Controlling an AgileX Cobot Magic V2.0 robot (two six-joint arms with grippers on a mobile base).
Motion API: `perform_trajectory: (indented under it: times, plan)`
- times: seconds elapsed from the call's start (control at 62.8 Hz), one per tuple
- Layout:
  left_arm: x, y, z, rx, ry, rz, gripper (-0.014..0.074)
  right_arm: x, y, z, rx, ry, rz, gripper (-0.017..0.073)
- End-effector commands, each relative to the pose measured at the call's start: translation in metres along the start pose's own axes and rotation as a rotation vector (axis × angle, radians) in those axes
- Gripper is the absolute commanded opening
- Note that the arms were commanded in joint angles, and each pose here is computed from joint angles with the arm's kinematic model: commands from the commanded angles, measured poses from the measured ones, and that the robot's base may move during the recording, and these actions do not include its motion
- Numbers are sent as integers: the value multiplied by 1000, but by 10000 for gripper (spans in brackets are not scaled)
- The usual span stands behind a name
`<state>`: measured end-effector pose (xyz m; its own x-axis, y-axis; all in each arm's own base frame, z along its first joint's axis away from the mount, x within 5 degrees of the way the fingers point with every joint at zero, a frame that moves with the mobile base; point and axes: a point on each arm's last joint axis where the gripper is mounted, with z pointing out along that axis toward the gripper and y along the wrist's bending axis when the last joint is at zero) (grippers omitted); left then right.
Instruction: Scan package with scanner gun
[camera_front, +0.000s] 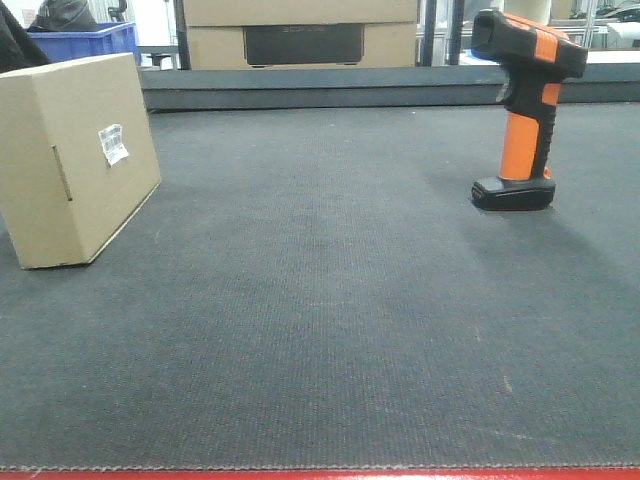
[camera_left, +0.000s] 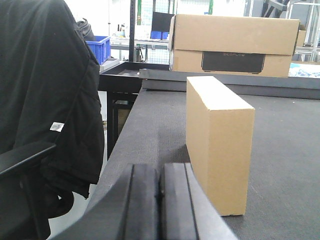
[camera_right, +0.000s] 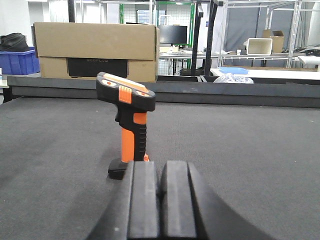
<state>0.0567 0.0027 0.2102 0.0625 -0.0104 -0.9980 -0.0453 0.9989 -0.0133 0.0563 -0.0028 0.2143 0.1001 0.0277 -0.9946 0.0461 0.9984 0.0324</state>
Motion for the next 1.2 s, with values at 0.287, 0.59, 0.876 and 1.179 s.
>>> perform_trajectory:
  times: [0.287,0.59,0.876,1.179]
  plan:
    - [-3,0,0,0,-25,-11,-111,-2,0,0,0,-20,-6,-168]
    - [-3,0,0,0,-25,-11,-111,-2,0,0,0,-20,-6,-168]
    - [-13,0,-2,-5,-19,53,-111,-2,0,0,0,-20,-6,-168]
    - [-96,2,18,-38,192,42,-111,-2,0,0,0,-20,-6,-168]
